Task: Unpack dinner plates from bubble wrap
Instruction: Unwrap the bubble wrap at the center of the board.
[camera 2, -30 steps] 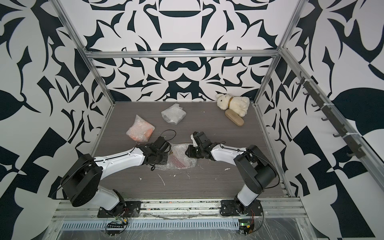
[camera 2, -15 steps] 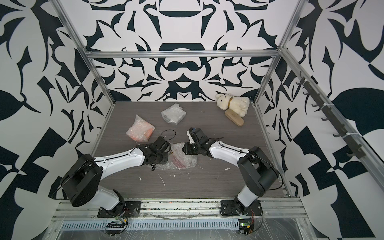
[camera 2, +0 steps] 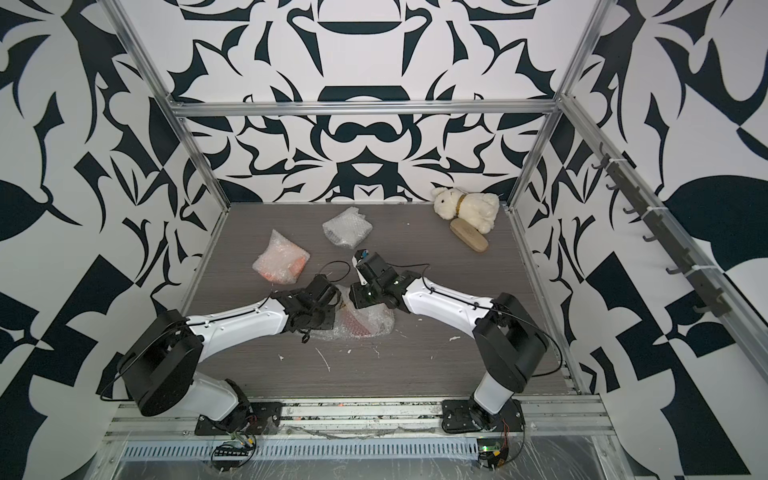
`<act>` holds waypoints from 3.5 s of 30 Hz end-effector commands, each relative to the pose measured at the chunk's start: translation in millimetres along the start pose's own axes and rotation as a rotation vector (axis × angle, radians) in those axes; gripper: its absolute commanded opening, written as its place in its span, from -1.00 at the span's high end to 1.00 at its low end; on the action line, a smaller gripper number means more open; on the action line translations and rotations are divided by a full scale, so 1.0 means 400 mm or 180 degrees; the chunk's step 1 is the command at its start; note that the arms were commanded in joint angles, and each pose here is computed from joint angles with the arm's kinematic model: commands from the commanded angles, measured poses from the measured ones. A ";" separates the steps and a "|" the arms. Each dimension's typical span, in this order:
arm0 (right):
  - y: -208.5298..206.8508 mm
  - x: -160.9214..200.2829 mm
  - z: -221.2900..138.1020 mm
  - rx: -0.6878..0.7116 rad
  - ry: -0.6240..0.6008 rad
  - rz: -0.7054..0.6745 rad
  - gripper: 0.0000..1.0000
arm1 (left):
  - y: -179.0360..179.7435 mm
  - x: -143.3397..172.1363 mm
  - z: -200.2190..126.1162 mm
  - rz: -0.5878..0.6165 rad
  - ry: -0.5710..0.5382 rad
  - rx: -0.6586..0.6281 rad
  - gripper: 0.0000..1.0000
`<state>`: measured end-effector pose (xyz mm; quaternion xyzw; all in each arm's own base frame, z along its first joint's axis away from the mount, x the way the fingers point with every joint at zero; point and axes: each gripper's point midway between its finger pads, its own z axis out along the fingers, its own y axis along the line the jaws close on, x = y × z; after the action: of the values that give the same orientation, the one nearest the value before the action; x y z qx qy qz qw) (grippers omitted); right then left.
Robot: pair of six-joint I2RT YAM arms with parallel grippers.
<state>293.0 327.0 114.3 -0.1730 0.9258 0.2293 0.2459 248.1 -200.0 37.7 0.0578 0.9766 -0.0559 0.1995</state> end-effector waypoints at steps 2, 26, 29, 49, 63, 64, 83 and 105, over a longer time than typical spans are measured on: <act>-0.014 -0.010 0.008 0.0340 0.0045 -0.0209 0.12 | 0.012 0.001 -0.005 -0.0048 -0.0046 -0.0016 0.62; -0.010 -0.014 0.017 0.0424 -0.0002 -0.0290 1.00 | 0.025 0.015 0.015 -0.0081 -0.0027 -0.0090 0.63; -0.015 -0.018 0.003 0.0454 -0.0055 -0.0280 1.00 | 0.026 0.014 0.016 -0.0079 -0.0026 -0.0104 0.64; -0.149 0.026 -0.084 0.0899 -0.0135 -0.0071 1.00 | 0.039 0.019 0.020 -0.0076 -0.0007 -0.0191 0.66; -0.278 0.070 -0.118 0.1259 -0.0090 0.0364 0.99 | 0.046 0.023 0.027 -0.0062 0.0026 -0.0255 0.68; -0.285 0.073 -0.120 0.1278 -0.0087 0.0400 0.98 | 0.047 0.024 0.027 -0.0064 0.0026 -0.0262 0.68; -0.425 0.139 -0.137 0.1787 0.0077 0.1026 0.88 | 0.050 0.024 0.026 -0.0044 0.0036 -0.0292 0.69; -0.269 0.024 -0.277 0.0691 -0.0749 0.0681 0.35 | 0.030 -0.017 -0.027 0.0005 -0.0111 -0.0186 0.68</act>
<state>293.2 161.7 146.0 0.0195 0.9342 0.1237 0.3342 247.3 -185.9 29.4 0.0471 0.9774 -0.0252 0.2044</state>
